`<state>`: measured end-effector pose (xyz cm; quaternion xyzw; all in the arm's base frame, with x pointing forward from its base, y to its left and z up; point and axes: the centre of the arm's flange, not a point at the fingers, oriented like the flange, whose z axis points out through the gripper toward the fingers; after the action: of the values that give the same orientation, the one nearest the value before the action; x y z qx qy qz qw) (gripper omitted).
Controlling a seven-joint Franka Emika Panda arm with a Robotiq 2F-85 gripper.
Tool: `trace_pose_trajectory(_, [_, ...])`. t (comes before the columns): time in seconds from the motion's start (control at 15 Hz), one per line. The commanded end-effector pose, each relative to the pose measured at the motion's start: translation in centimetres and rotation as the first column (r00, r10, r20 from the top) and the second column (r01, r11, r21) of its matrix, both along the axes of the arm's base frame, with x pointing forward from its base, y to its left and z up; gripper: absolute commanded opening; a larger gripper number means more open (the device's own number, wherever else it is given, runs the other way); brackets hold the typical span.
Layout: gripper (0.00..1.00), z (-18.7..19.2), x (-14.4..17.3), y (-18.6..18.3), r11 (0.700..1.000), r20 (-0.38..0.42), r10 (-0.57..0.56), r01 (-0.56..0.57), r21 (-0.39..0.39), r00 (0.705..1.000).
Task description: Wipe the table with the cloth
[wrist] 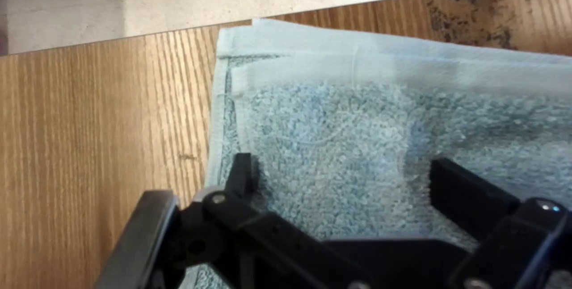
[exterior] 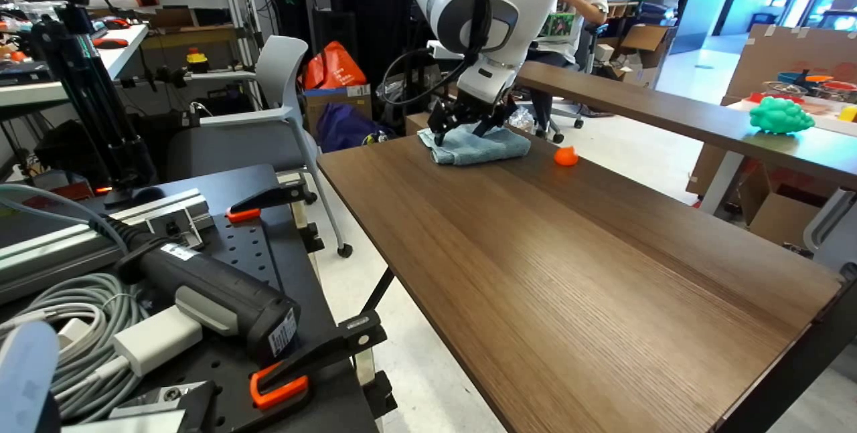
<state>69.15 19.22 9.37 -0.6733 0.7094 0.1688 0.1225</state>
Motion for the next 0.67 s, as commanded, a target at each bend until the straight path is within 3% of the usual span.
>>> trace_pose_trajectory(0.0, [1.0,-1.0,-2.8,-1.2,0.994,-0.065,0.042,-0.048,-0.095,0.997])
trace_pose_trajectory(0.33, [1.0,2.1,-9.2,-6.0,0.967,0.051,0.116,-0.101,-0.233,0.992])
trace_pose_trajectory(0.6, [1.0,2.6,-11.5,-11.1,0.964,0.135,0.033,0.004,-0.266,0.99])
